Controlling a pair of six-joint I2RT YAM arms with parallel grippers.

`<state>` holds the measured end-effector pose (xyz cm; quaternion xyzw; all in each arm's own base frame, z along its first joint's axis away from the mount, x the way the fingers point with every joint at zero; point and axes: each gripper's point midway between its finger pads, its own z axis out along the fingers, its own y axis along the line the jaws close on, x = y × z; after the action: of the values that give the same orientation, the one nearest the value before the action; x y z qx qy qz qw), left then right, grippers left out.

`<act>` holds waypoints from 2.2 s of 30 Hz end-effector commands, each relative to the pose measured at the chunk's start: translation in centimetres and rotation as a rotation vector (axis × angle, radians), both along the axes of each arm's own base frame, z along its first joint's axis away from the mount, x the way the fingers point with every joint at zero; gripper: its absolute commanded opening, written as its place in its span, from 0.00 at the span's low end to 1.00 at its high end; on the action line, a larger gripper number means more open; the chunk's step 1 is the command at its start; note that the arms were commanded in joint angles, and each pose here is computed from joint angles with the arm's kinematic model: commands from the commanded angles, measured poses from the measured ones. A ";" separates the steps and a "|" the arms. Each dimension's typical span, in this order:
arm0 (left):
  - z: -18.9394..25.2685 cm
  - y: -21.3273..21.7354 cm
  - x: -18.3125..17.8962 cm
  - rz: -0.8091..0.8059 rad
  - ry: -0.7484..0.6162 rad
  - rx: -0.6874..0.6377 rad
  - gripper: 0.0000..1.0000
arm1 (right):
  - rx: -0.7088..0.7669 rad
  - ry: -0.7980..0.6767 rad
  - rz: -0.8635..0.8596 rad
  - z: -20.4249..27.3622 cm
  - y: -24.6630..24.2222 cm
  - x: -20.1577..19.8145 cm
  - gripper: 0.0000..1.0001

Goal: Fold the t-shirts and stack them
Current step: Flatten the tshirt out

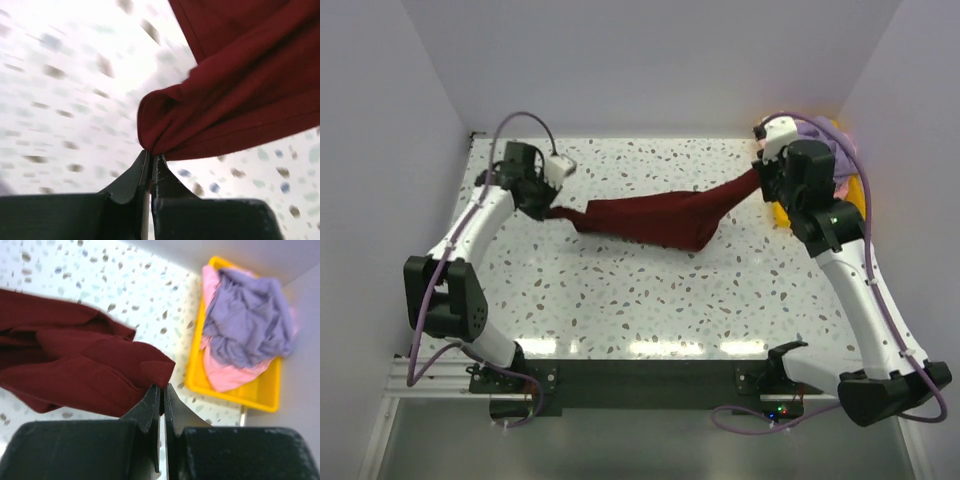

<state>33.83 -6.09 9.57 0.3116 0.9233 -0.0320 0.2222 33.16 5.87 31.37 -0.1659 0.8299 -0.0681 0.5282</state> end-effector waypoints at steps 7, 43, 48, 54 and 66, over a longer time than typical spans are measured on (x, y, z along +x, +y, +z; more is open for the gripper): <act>22.9 3.4 10.5 0.158 -0.521 -0.028 0.00 | 0.028 -0.475 -0.116 18.5 -4.2 8.1 0.00; 45.2 8.0 -10.8 0.355 -1.279 -0.126 0.00 | 0.007 -0.980 -0.077 37.6 -7.3 -14.0 0.00; 45.9 7.8 -15.3 0.322 -1.332 -0.133 0.00 | -0.029 -1.032 -0.027 38.3 -7.0 -18.1 0.00; 43.1 7.7 -15.2 0.316 -1.213 -0.102 0.00 | -0.076 -0.969 -0.017 36.6 -6.7 -15.7 0.00; 25.4 7.6 -1.6 0.305 -0.791 -0.010 0.00 | -0.107 -0.524 0.114 17.8 -2.0 9.0 0.00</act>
<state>28.35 0.02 39.59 0.1693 0.7726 0.0911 0.6051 35.72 3.37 52.71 -0.2126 0.6334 -0.1138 0.7353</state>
